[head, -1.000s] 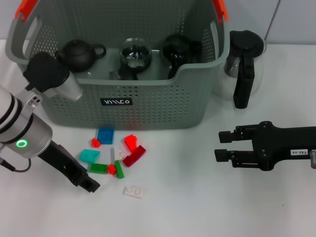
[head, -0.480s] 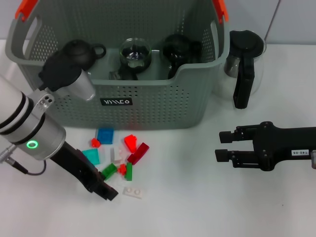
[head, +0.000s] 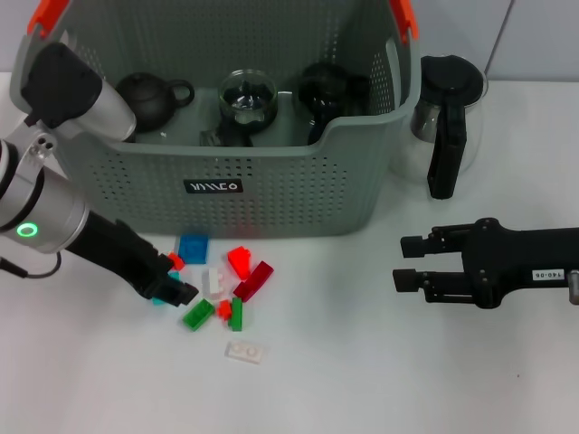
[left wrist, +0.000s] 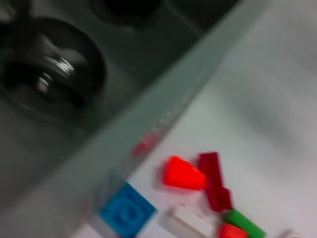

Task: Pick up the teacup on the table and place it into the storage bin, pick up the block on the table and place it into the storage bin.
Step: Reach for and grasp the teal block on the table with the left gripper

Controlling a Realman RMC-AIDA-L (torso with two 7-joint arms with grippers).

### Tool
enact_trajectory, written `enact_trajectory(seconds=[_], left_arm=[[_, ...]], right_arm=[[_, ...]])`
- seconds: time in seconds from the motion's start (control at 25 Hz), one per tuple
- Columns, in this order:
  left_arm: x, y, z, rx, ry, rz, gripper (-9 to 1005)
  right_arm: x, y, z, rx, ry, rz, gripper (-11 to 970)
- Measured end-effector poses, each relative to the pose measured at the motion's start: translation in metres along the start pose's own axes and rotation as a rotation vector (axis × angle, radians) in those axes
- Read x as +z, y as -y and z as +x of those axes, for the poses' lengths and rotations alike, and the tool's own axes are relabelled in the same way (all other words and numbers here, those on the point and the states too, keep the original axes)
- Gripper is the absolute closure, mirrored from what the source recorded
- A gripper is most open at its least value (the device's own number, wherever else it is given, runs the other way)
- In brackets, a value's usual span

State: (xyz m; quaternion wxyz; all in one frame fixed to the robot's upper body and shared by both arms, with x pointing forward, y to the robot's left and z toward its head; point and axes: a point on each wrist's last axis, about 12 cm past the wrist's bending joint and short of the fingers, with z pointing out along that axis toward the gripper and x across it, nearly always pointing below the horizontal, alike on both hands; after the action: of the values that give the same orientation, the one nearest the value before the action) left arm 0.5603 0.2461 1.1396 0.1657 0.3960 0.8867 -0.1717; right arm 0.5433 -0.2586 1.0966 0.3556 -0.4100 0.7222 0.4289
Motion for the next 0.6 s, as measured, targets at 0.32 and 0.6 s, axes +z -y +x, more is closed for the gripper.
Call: enact_trajectory(seconds=[0.32, 0.6], left_arm=[[0.009, -0.002, 0.002, 0.142, -0.032, -0.062, 432], [0.016, -0.001, 0.001, 0.205, -0.085, -0.129, 433]], right_arm=[[-0.002, 0.002, 0.0, -0.004, 0.0, 0.017, 376], [-0.003, 0.003, 0.003, 0.009, 0.0, 0.032, 376]])
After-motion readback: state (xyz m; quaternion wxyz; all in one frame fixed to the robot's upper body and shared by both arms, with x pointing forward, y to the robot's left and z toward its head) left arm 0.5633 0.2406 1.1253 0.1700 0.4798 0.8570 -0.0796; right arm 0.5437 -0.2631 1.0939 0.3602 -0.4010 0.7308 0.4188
